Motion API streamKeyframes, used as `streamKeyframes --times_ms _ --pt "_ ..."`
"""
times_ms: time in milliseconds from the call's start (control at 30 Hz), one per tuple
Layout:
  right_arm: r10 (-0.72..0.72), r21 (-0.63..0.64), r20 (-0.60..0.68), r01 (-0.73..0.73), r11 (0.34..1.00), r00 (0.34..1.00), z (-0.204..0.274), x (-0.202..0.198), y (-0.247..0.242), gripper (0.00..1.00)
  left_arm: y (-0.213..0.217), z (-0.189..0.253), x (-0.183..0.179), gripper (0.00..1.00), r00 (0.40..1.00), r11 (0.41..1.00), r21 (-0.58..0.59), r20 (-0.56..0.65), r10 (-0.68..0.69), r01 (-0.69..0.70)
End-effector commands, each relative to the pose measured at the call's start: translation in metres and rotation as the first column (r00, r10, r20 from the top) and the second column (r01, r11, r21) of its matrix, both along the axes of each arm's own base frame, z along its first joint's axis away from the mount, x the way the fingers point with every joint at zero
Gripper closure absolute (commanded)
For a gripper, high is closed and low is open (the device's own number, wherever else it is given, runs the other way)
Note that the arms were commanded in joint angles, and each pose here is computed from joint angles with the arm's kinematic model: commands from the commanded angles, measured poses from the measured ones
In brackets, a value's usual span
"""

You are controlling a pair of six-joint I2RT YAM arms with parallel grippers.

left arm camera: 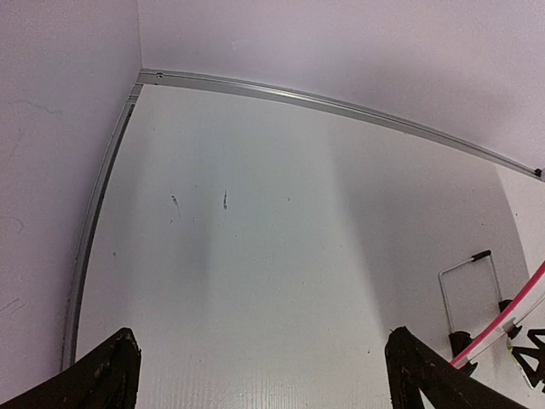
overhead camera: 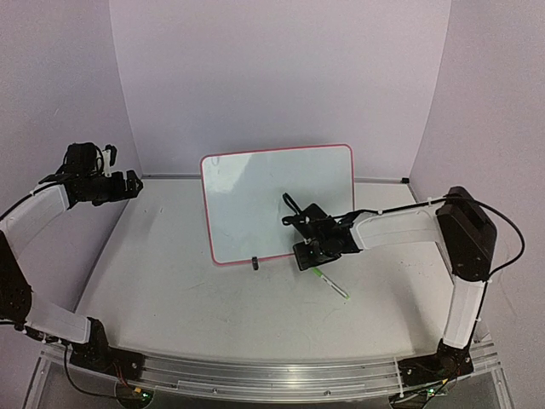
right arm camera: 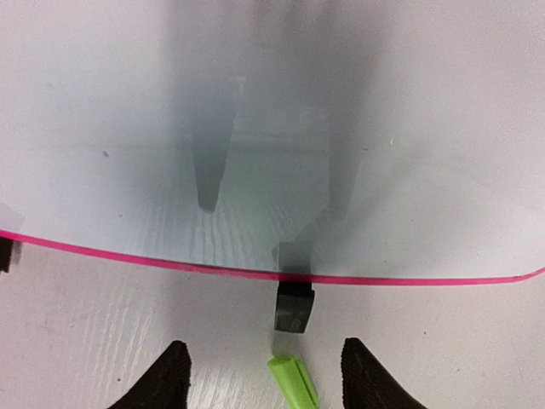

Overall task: Write a sentence on the whiteboard
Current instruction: Pick up the whiteboard marker from the center of the board.

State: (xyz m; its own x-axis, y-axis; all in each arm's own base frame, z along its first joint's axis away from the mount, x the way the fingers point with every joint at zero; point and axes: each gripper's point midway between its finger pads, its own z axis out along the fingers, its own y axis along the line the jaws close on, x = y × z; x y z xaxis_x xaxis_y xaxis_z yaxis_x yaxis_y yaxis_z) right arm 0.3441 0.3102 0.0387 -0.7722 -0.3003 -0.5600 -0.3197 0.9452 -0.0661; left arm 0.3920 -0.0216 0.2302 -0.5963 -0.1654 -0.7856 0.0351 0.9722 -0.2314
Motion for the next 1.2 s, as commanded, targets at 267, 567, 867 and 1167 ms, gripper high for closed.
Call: streamKeyframes --times_ms 267,567,867,1167 --pt "0.138 0.053 -0.137 -0.132 0.990 0.981 0.017 -0.069 -0.031 0.34 0.016 0.018 -0.005 0.01 0.988 0.987 -0.047 0.027 0.152 -0.151" --pt "0.126 0.005 -0.251 -0.128 0.992 0.960 -0.010 -0.094 -0.056 0.43 -0.024 -0.033 -0.040 0.03 0.994 0.972 -0.218 -0.090 0.069 -0.087" --pt "0.113 -0.006 -0.295 -0.120 0.993 0.949 -0.025 -0.086 -0.063 0.54 -0.036 -0.059 -0.061 0.05 0.982 0.970 -0.234 -0.186 0.012 -0.056" --pt "0.084 -0.038 -0.309 -0.100 0.994 0.947 -0.033 -0.081 -0.076 0.70 -0.051 -0.062 -0.067 0.10 0.977 0.962 -0.273 -0.198 -0.075 0.019"
